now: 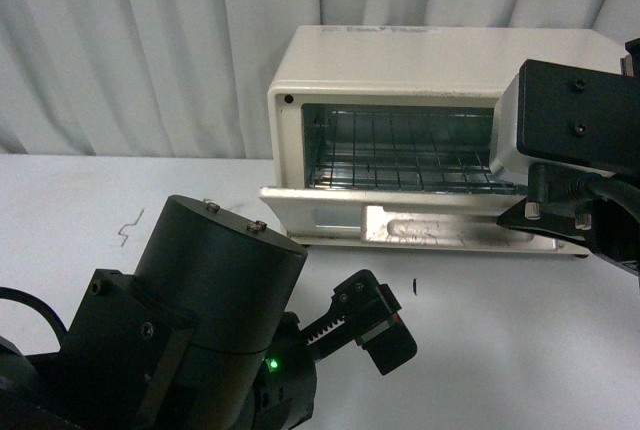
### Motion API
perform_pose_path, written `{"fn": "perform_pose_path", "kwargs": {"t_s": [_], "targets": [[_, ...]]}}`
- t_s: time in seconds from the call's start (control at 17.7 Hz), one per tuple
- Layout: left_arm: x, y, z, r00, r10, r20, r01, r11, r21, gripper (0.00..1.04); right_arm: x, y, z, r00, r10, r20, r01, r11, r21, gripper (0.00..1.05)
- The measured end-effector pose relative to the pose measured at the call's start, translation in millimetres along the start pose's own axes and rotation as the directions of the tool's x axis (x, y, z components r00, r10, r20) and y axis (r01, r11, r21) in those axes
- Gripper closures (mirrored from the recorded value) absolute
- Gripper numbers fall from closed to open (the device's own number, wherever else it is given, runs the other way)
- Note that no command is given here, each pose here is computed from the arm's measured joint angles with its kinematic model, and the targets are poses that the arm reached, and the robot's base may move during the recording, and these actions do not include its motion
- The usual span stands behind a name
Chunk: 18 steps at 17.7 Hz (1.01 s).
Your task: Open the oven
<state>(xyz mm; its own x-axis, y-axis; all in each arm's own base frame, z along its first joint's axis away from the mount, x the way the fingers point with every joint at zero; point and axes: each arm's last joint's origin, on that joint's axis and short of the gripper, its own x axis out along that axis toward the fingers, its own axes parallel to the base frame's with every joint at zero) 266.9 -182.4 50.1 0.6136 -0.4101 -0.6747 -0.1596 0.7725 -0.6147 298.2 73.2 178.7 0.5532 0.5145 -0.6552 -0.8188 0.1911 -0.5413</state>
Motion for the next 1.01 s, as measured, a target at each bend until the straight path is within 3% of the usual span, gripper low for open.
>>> {"fn": "perform_pose_path", "kwargs": {"t_s": [0.51, 0.62, 0.85, 1.01], "targets": [[-0.2, 0.0, 0.1, 1.0, 0.0, 0.001, 0.0, 1.0, -0.017, 0.07, -30.2, -17.7, 18.7, 0.998, -0.054, 0.033, 0.055, 0.997, -0.046, 1.03], [-0.2, 0.0, 0.0, 1.0, 0.001, 0.001, -0.001, 1.0, -0.019, 0.07, -42.9, -30.6, 26.7, 0.988, -0.141, 0.055, 0.146, 0.985, -0.095, 0.86], [-0.2, 0.0, 0.1, 1.0, 0.0, 0.001, 0.0, 1.0, -0.02, 0.07, -43.0, -30.4, 26.8, 0.989, -0.14, 0.054, 0.145, 0.985, -0.096, 0.52], [-0.2, 0.0, 0.1, 1.0, 0.0, 0.001, 0.0, 1.0, -0.021, 0.07, -43.0, -30.4, 26.8, 0.989, -0.14, 0.054, 0.145, 0.985, -0.096, 0.32]]}}
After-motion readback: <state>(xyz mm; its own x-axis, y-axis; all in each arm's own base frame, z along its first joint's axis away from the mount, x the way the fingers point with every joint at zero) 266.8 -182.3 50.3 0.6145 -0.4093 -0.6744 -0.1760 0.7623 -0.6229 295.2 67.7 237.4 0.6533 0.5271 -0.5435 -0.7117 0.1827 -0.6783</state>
